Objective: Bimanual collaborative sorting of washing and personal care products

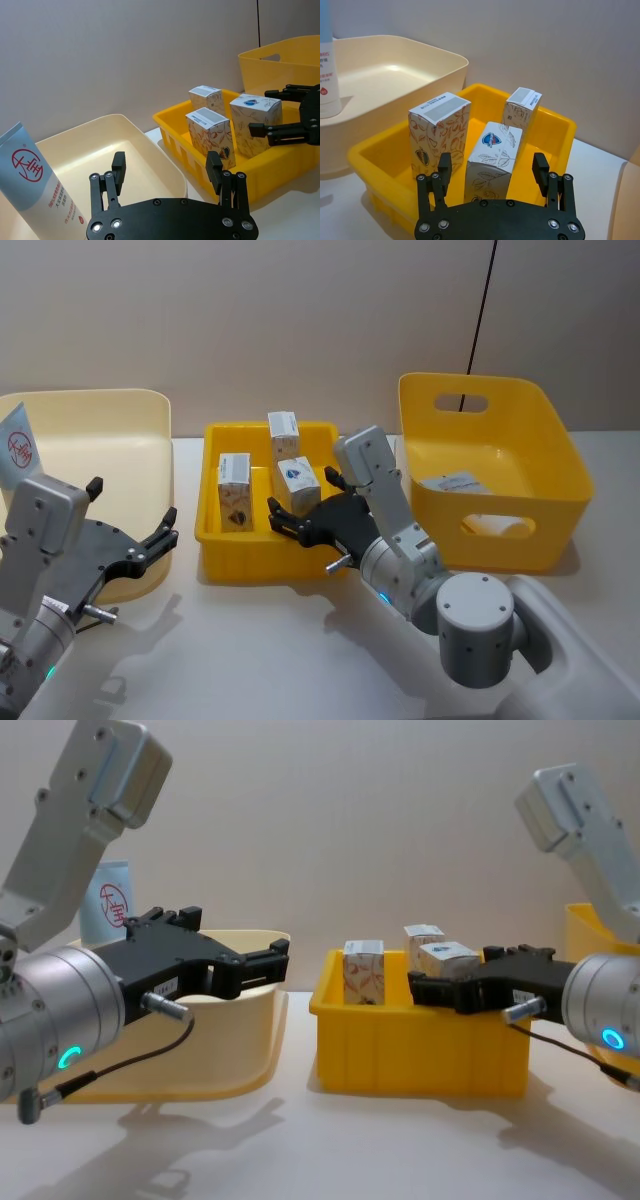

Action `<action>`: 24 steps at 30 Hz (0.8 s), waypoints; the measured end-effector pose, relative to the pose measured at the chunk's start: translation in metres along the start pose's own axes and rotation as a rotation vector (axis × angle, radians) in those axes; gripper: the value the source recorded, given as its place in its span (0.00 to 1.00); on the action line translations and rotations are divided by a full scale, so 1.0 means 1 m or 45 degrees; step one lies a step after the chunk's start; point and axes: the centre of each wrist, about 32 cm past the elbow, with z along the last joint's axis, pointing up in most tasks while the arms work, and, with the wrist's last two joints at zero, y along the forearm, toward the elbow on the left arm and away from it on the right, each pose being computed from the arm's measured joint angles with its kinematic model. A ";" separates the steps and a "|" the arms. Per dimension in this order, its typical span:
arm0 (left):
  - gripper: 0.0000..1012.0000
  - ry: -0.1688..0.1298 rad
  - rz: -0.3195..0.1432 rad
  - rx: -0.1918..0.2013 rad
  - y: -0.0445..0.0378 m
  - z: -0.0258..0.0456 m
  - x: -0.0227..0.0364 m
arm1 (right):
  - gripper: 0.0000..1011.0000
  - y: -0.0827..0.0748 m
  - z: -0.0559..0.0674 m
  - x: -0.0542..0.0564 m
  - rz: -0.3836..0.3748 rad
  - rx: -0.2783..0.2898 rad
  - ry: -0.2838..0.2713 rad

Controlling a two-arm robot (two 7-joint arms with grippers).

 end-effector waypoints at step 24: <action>0.99 0.000 0.000 0.000 0.0000 0.0000 0.0000 | 0.53 0.010 -0.002 -0.005 -0.048 -0.035 0.011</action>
